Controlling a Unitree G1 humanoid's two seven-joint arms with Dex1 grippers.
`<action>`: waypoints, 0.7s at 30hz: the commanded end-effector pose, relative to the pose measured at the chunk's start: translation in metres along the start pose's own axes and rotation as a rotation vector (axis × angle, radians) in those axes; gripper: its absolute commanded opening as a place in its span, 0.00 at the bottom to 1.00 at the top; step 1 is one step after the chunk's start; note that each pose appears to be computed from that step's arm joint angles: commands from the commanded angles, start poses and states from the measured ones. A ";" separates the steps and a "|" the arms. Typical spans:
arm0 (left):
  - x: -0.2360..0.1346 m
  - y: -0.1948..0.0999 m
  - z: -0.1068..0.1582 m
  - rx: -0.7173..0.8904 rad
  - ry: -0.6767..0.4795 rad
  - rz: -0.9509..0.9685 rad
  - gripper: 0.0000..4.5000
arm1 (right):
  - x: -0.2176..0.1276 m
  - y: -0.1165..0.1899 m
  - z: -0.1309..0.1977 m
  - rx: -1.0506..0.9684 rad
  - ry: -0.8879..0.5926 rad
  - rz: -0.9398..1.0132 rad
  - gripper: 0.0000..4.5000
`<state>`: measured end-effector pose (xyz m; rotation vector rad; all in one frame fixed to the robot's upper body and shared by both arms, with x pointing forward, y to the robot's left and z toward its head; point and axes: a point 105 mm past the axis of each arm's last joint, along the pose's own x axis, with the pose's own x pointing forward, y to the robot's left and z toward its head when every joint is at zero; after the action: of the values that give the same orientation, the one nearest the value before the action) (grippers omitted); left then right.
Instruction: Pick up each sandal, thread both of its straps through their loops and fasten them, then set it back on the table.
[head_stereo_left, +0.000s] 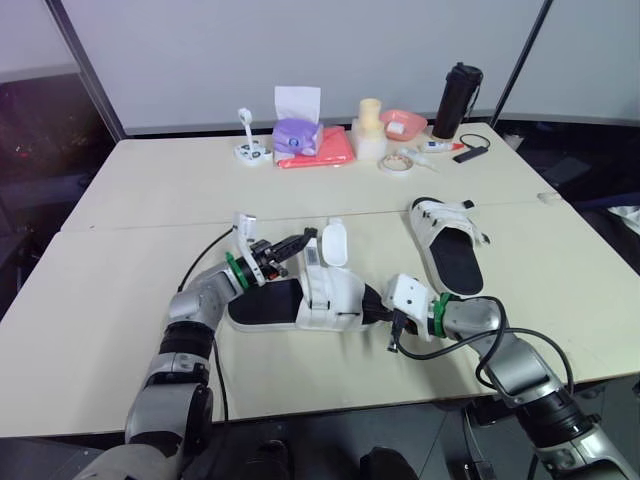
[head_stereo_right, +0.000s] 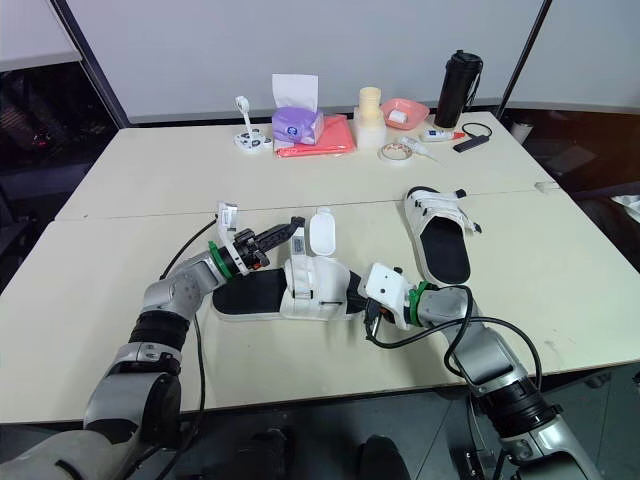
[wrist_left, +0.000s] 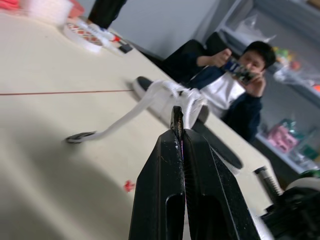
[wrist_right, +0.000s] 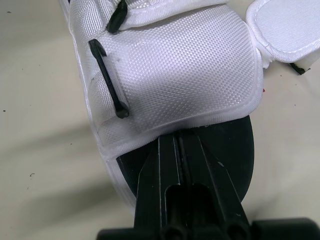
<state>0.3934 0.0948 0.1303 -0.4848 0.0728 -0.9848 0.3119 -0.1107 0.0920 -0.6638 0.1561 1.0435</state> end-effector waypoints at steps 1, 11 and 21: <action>-0.006 0.006 -0.011 0.044 0.047 0.021 0.01 | 0.002 0.013 -0.022 0.039 0.086 0.051 0.00; -0.020 0.013 -0.055 0.055 0.283 0.024 0.01 | 0.003 0.012 -0.022 0.039 0.086 0.047 0.00; -0.023 0.017 -0.052 0.121 0.347 0.030 0.21 | 0.004 0.011 -0.022 0.035 0.085 0.044 0.00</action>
<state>0.3879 0.0965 0.1014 -0.2353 0.2154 -1.0457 0.3131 -0.1101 0.0896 -0.6730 0.1657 1.0459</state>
